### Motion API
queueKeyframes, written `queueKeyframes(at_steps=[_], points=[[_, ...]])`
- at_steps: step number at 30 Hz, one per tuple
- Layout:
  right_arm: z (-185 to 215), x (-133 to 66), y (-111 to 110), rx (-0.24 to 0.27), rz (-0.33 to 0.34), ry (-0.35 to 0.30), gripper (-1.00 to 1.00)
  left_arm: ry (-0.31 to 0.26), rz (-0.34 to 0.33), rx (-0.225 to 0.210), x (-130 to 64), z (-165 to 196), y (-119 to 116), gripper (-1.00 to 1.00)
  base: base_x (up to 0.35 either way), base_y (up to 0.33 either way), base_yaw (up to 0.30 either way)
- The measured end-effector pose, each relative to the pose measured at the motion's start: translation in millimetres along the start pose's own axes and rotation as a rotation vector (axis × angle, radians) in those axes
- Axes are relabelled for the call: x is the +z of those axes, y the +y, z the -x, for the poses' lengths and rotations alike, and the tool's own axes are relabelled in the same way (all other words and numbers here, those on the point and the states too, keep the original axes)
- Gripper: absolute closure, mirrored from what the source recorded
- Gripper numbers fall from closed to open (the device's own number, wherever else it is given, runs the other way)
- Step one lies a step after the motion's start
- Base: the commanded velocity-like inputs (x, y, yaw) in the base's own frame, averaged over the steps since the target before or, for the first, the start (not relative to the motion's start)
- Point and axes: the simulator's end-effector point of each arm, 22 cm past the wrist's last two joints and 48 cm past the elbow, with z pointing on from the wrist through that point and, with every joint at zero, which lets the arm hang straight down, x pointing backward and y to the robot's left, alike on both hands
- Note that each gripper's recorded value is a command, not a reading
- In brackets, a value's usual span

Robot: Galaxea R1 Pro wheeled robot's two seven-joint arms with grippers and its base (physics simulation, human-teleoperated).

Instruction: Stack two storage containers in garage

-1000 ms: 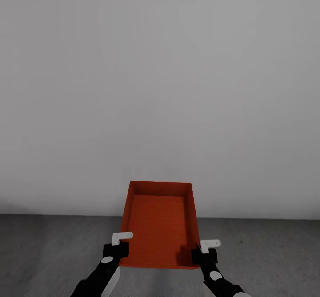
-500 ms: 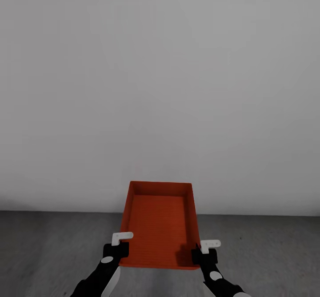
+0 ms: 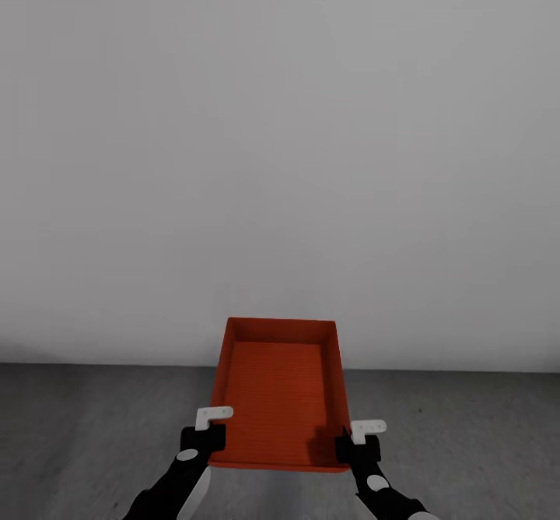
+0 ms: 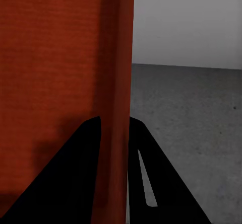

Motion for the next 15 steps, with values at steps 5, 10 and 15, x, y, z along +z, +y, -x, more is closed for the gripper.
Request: queueKeyframes(at_steps=[5,10,15], points=[[-5,0.7,0,-0.001,0.000,0.009,1.00,0.009,0.000,0.001,1.6,-5,0,1.00,0.000,0.000,0.000],[-9,1.4,0,-0.001,0.001,0.018,1.00,0.018,0.000,0.002,3.0,-9,0,1.00,0.000,0.000,0.000],[-13,2.2,1,0.000,0.001,0.024,1.00,0.024,0.001,0.003,4.4,-12,0,1.00,0.000,0.000,0.000]])
